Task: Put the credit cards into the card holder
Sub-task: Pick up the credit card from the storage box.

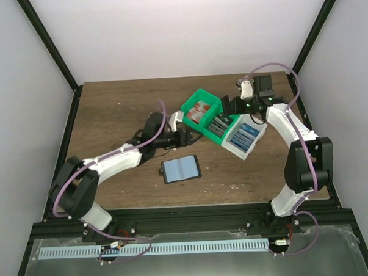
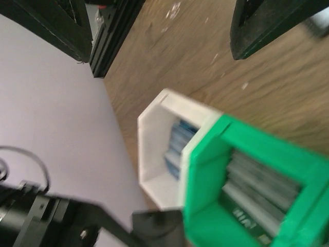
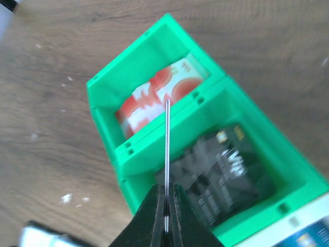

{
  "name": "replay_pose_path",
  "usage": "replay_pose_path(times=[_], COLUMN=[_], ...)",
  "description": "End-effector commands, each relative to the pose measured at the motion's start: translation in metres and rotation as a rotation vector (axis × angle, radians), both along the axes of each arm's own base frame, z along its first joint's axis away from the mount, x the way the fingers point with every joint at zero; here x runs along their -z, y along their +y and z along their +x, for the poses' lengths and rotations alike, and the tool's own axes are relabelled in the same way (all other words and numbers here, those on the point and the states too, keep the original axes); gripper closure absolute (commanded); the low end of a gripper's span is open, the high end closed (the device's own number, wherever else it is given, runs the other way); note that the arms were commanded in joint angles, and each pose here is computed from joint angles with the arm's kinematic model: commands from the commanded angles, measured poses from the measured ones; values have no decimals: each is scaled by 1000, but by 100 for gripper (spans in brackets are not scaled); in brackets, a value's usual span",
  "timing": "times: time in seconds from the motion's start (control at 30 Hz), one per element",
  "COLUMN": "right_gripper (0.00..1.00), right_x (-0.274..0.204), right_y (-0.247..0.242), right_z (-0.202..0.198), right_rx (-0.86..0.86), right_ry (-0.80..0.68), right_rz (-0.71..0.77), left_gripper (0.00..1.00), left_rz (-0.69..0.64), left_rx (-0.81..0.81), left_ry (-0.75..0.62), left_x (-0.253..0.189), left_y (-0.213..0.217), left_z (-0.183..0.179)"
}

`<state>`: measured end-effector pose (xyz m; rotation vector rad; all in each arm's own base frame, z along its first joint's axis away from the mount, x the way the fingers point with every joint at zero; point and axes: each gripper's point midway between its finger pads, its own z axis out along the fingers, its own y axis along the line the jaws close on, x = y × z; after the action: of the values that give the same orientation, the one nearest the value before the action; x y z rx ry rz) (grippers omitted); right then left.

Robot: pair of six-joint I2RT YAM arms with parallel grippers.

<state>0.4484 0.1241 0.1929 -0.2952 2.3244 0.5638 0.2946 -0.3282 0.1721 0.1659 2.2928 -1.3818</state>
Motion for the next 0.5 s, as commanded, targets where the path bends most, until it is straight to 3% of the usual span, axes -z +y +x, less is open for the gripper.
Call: replay_pose_path(times=[0.0,0.17,0.47], right_gripper=[100,99,99], right_x=[-39,-48,-44], right_y=[11,20,41], right_z=[-23,-52,-102], right_rx=[-1,-60,-215], right_ry=[40,79,159], right_rz=[368,533,719], left_gripper=[24,21,22], left_rz=[-81,-183,-281], left_rx=[74,142,148], left_ry=[-30,23,85], left_x=[-18,-26,-40], left_y=[-50,-86,-97], left_z=[18,27,34])
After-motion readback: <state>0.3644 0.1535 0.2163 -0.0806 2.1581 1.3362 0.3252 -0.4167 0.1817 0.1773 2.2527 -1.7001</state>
